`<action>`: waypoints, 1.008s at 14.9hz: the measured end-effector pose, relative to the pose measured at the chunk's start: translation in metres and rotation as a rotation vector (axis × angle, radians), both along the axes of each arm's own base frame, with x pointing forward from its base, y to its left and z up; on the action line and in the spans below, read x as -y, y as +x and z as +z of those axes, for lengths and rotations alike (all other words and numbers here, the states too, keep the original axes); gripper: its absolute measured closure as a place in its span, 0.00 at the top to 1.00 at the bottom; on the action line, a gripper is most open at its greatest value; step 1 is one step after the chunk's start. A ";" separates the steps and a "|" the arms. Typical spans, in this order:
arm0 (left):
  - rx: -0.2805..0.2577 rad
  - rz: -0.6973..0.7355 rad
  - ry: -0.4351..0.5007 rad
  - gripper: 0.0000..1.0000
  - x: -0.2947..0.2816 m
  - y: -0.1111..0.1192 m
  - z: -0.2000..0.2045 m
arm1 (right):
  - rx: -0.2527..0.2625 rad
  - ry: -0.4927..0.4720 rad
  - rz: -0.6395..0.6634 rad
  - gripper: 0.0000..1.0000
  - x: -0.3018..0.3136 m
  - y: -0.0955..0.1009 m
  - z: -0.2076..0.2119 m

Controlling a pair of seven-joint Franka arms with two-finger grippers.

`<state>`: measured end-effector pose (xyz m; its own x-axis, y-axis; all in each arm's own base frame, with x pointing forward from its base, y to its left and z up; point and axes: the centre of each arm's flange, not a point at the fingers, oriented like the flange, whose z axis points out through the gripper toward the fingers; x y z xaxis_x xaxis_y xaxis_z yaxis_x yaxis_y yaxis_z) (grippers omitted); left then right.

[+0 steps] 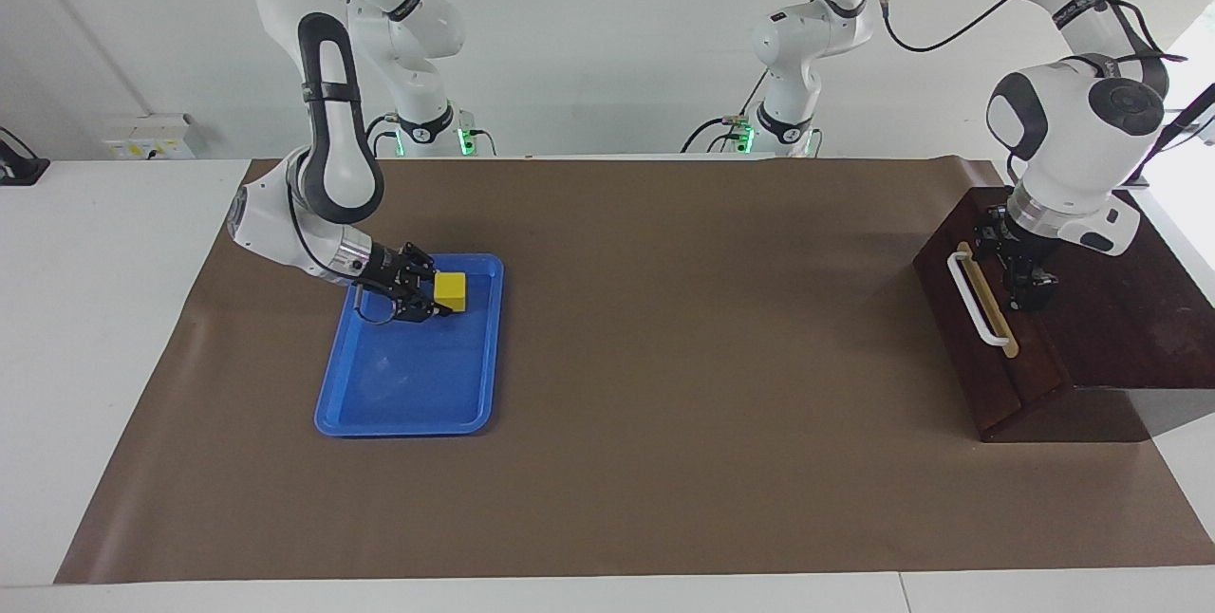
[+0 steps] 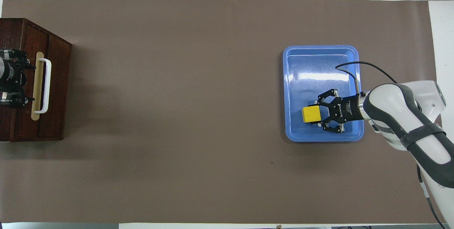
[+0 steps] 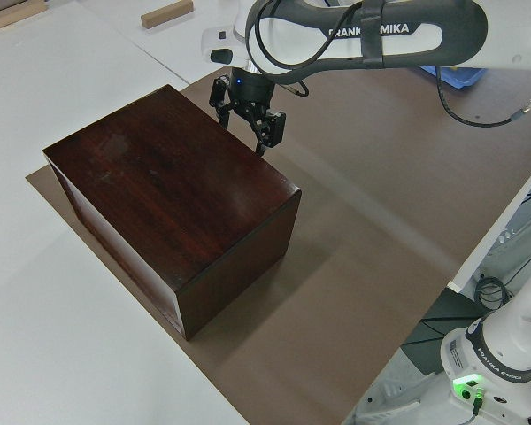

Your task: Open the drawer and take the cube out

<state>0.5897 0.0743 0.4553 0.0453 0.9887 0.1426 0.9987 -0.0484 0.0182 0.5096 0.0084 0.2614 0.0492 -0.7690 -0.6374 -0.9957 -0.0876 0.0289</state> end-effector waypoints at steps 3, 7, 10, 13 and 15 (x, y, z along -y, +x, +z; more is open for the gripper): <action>-0.006 -0.017 0.003 1.00 0.001 0.000 -0.001 | -0.007 0.001 0.004 0.56 -0.002 -0.003 -0.003; -0.038 -0.155 0.004 1.00 0.021 0.000 0.004 | -0.005 -0.007 -0.003 0.56 -0.001 -0.006 -0.007; -0.130 -0.411 0.000 1.00 0.045 -0.006 0.042 | -0.002 -0.006 -0.009 0.56 -0.003 -0.006 -0.008; -0.212 -0.705 -0.050 1.00 0.068 -0.022 0.096 | -0.002 -0.007 0.002 0.80 -0.010 -0.007 -0.009; -0.240 -0.884 -0.093 1.00 0.077 -0.031 0.110 | -0.002 -0.007 0.005 0.99 -0.011 -0.007 -0.008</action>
<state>0.5588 -0.0030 0.5651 0.8079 0.5875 -0.0468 0.5767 -0.8044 -0.1423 0.5028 0.0199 0.2531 0.0524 -0.7731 -0.6321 -0.9952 -0.0929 0.0311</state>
